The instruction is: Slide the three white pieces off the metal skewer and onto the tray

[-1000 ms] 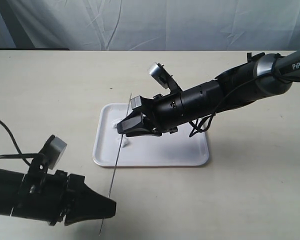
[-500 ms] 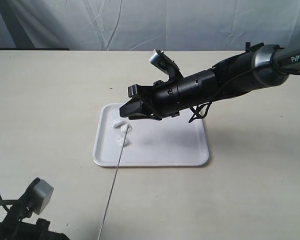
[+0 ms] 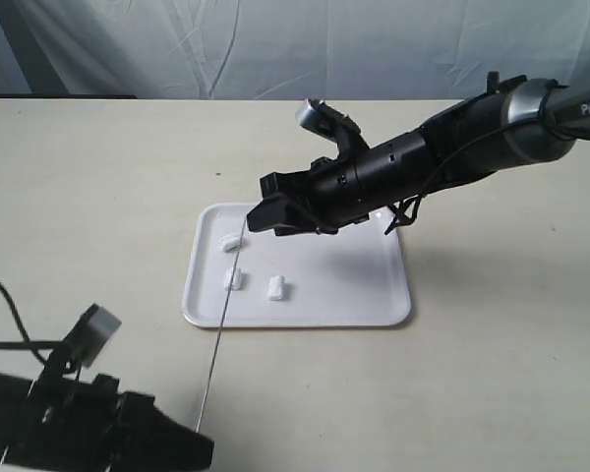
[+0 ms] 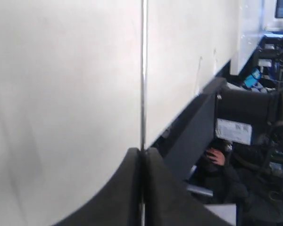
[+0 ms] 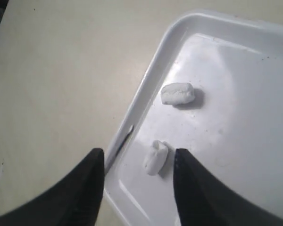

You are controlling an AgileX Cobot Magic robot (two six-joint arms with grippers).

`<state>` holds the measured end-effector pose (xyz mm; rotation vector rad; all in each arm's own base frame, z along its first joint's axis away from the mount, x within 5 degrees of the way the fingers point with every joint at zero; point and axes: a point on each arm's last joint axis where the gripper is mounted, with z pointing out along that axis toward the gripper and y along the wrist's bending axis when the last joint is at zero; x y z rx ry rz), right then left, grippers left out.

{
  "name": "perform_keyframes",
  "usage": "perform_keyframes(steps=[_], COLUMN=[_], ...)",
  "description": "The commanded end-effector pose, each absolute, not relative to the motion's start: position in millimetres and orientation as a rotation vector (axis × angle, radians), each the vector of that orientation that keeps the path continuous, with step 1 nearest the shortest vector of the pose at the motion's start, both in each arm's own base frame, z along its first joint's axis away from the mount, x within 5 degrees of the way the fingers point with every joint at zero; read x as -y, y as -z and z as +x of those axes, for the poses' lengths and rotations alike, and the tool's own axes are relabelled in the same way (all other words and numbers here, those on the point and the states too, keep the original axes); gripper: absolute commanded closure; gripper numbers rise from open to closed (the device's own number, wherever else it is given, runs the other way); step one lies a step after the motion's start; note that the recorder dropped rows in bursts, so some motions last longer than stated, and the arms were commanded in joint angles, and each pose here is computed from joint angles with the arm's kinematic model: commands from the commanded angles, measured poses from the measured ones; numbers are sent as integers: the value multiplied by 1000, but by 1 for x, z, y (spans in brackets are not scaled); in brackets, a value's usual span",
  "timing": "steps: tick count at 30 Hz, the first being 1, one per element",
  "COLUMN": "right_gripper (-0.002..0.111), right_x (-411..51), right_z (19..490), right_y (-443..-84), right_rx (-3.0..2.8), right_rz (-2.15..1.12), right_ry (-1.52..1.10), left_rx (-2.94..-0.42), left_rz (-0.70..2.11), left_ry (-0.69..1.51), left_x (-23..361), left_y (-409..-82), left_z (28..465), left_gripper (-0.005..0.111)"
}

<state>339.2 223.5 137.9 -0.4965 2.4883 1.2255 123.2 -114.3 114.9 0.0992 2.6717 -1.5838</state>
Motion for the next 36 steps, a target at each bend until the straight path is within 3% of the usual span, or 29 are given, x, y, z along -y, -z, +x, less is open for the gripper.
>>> perform_keyframes(steps=[1, 6, 14, 27, 36], right_gripper=[63, 63, 63, 63, 63], right_x=[-205, -187, -184, -181, -180], right_z=[345, 334, 309, 297, 295], right_y=[-173, -197, -230, -263, -265], right_rx=[-2402, -2445, -2414, -2320, -2327], right_rz=[-534, -666, -872, -913, -900], right_ry=[-1205, -1178, -1270, -1249, -1258], left_rx=[-2629, -2576, -2705, -2774, -2776], left_rz=[62, -6, -44, -120, -76], left_ry=[1486, 1418, 1364, 1466, 1501], left_x=[121, 128, 137, 145, 146], left_y=[-123, -136, -113, -85, -86], left_z=[161, 203, 240, 254, 252], left_gripper=[107, 107, 107, 107, 93])
